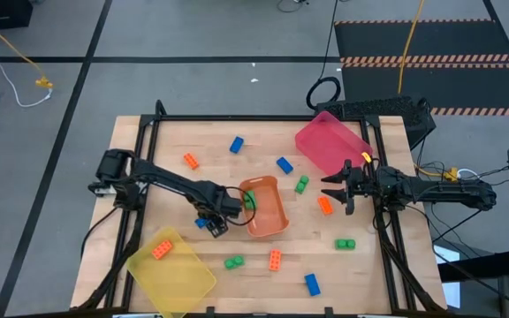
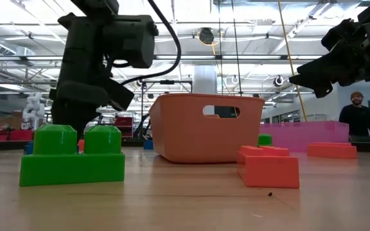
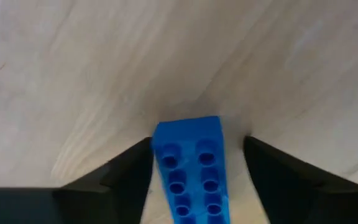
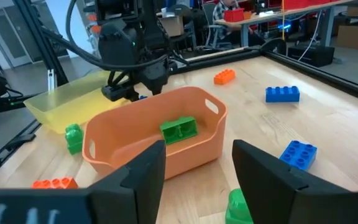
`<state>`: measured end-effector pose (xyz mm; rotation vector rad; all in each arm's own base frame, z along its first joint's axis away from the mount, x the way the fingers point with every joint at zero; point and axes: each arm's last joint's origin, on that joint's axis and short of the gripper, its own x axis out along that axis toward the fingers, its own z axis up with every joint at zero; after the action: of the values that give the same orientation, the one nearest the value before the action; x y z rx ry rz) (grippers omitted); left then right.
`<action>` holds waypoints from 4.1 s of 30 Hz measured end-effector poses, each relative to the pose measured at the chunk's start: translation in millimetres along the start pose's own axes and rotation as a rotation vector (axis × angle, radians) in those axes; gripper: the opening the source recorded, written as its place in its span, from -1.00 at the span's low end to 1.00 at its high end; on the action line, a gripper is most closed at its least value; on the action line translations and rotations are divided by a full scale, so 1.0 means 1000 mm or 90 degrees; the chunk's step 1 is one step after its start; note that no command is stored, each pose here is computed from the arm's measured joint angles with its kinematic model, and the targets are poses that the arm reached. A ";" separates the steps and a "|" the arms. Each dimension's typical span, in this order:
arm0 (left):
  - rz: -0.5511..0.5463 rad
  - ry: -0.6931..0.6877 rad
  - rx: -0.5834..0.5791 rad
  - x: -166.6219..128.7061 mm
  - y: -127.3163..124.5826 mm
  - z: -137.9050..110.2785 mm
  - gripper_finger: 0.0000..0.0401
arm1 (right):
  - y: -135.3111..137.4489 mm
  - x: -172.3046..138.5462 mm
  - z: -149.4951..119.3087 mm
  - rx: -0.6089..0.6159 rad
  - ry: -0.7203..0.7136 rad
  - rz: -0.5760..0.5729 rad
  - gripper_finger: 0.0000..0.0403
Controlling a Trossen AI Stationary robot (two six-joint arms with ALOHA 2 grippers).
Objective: Sort & place blocks by color
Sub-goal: Put the blue game piece into the pink bin
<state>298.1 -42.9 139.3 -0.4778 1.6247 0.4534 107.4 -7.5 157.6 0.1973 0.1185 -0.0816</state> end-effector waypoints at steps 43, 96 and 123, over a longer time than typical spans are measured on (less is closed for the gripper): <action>-0.184 -0.918 0.159 -0.224 0.032 0.105 -0.31 | -0.001 0.006 0.037 -0.064 -0.249 -0.158 -0.13; -0.237 -0.996 0.118 -0.144 0.007 0.183 -0.26 | -0.017 0.069 0.041 -0.095 -0.178 -0.301 0.24; -0.129 -0.956 0.153 -0.208 0.046 0.137 0.07 | -0.030 0.066 0.027 -0.198 -0.042 -0.472 -0.59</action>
<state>406.0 80.3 332.6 -0.0233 0.1627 0.3009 172.9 -46.4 170.0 -0.1697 0.1314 -0.8017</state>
